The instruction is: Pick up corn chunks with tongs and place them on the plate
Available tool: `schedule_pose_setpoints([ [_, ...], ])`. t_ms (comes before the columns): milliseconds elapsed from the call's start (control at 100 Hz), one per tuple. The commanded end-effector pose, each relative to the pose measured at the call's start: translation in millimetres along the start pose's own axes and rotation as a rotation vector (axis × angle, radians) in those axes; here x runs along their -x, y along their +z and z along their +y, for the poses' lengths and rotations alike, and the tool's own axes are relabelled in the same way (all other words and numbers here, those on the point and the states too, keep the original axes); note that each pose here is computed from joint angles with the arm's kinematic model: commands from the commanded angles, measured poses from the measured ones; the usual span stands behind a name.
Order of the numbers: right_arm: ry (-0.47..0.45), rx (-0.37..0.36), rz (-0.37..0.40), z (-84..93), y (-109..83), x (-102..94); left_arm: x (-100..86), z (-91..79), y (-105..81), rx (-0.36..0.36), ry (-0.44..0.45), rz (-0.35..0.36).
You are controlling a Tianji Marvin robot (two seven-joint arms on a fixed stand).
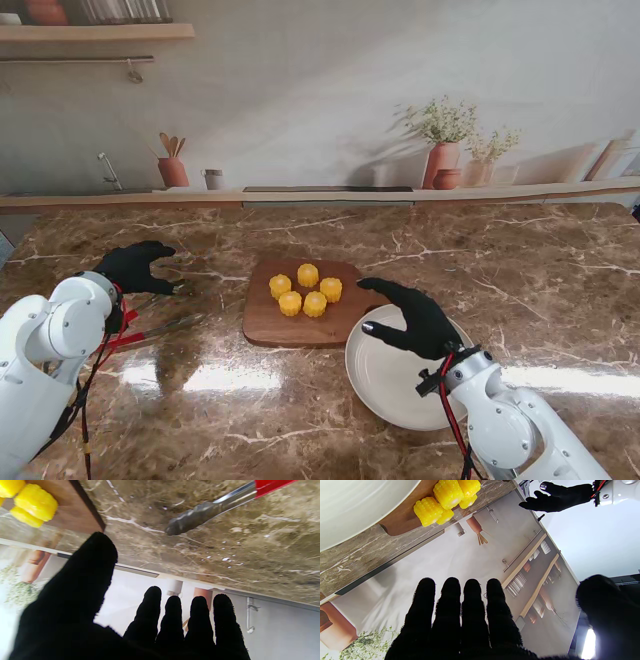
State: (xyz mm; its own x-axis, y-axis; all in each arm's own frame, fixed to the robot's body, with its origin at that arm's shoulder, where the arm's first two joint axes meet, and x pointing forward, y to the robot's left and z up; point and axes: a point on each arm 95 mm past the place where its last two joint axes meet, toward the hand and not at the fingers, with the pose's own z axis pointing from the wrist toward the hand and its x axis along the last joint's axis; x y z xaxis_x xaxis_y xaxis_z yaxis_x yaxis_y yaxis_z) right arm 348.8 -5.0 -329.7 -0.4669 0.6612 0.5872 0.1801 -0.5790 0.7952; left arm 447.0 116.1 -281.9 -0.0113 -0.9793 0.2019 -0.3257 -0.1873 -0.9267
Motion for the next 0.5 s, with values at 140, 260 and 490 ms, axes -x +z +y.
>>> schedule_pose_setpoints([
  [140, 0.012, -0.024, -0.016, -4.8, -3.3, 0.9, 21.1, 6.6, 19.7, 0.105, 0.018, -0.081],
  [260, 0.009, -0.029, -0.022, -4.6, -3.9, 1.7, 26.7, 12.1, 30.5, 0.154, 0.024, -0.103],
  [490, 0.010, -0.035, -0.045, -2.7, -7.2, 5.2, 30.0, 20.8, 47.6, 0.193, 0.065, -0.103],
])
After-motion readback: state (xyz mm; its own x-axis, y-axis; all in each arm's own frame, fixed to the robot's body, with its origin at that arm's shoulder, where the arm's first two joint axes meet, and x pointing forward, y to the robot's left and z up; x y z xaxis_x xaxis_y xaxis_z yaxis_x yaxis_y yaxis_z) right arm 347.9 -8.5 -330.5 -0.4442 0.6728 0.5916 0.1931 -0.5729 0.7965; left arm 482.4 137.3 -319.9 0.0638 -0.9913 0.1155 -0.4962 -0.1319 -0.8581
